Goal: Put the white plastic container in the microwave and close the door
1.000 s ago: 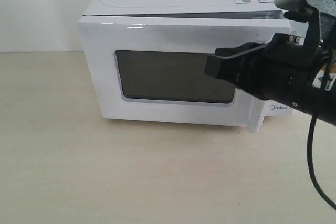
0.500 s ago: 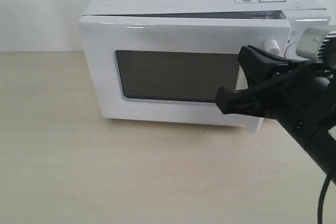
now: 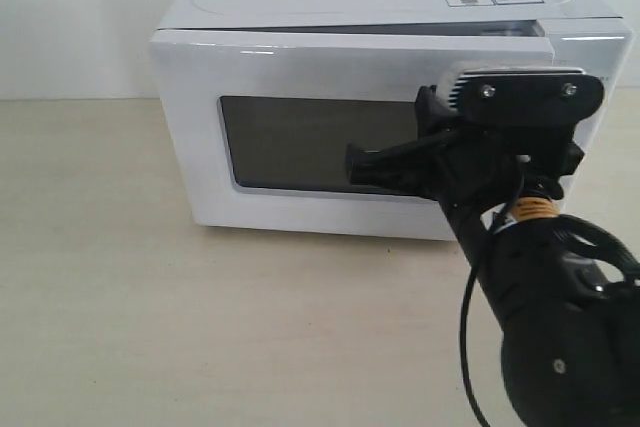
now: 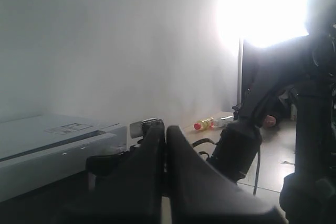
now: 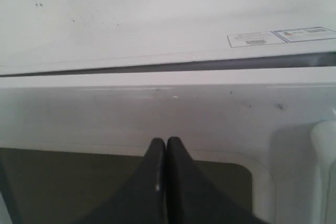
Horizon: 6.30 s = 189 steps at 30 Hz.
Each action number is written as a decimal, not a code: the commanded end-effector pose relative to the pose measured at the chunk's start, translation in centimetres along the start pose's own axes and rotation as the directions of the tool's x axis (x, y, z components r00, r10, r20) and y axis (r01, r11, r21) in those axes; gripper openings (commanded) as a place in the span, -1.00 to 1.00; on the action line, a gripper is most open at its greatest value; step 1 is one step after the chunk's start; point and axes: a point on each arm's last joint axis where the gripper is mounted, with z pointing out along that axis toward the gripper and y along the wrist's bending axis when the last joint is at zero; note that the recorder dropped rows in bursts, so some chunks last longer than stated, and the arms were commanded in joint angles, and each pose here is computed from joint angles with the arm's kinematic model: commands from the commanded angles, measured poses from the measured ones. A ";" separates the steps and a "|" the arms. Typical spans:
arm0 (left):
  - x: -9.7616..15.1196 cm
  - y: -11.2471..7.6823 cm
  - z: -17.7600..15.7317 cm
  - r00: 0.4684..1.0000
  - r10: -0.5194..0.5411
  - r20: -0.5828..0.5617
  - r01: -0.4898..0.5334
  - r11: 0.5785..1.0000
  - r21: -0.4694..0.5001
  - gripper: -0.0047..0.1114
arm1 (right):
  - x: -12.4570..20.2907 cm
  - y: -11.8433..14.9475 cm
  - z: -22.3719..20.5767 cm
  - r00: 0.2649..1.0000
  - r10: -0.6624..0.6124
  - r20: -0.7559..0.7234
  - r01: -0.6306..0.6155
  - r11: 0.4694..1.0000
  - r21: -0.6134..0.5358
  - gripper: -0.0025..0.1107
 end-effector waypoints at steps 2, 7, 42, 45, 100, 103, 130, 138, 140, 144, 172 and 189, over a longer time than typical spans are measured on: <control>0.1 0.0 -0.1 1.000 -0.020 0.006 0.020 1.000 0.003 -0.85 | 0.6 0.6 1.8 1.000 -0.030 0.008 0.030 0.998 0.053 -0.96; 0.1 0.0 -0.1 1.000 -0.014 0.002 0.014 1.000 0.002 -0.85 | 0.4 -0.2 3.0 0.999 -0.022 0.023 0.020 0.994 0.103 -0.96; 0.1 0.0 -0.1 1.000 -0.012 0.002 0.012 1.000 0.000 -0.85 | -3.5 0.1 -0.8 0.993 -0.087 -0.086 0.069 0.978 -0.196 -0.96; 0.1 0.0 -0.1 1.000 -0.012 0.002 0.012 1.000 0.000 -0.85 | -4.9 0.1 -2.8 0.990 -0.110 -0.091 0.082 0.960 -0.266 -0.96; 0.1 0.1 -0.1 1.000 -0.012 0.005 0.012 1.000 -0.010 -0.85 | -11.2 -10.5 -16.2 1.000 0.015 -0.023 -0.020 0.970 -0.243 -0.96; 0.1 0.1 -0.1 1.000 -0.012 0.005 0.012 1.000 -0.010 -0.85 | -9.7 -11.3 -17.1 0.999 0.036 0.025 -0.030 0.980 -0.195 -0.96; 0.1 0.1 -0.1 1.000 -0.012 0.005 0.012 1.000 -0.012 -0.85 | -1.7 -13.4 -18.6 0.986 -0.101 -0.132 0.093 0.994 -0.062 -0.96; 0.1 0.1 -0.1 1.000 -0.012 0.005 0.012 1.000 -0.012 -0.85 | -1.3 -13.5 -18.7 0.981 -0.084 -0.177 0.075 0.996 -0.058 -0.96; 0.1 0.1 -0.1 1.000 -0.012 0.005 0.012 1.000 -0.012 -0.85 | -1.2 -13.5 -18.7 0.979 -0.084 -0.186 0.075 0.996 -0.057 -0.96; 0.1 0.1 -0.1 1.000 -0.012 0.005 0.012 1.000 -0.012 -0.85 | -0.8 -13.7 -18.9 0.970 -0.080 -0.231 0.075 0.997 -0.033 -0.96; 0.1 0.1 -0.1 1.000 -0.012 0.005 0.012 1.000 -0.012 -0.85 | -0.3 -14.2 -19.1 0.959 0.035 -0.280 -0.010 0.996 0.091 -0.96; 0.1 0.2 -0.1 0.999 0.050 -0.005 -0.050 0.998 -0.023 -0.85 | -0.3 -14.2 -19.1 0.959 0.035 -0.280 -0.010 0.996 0.091 -0.96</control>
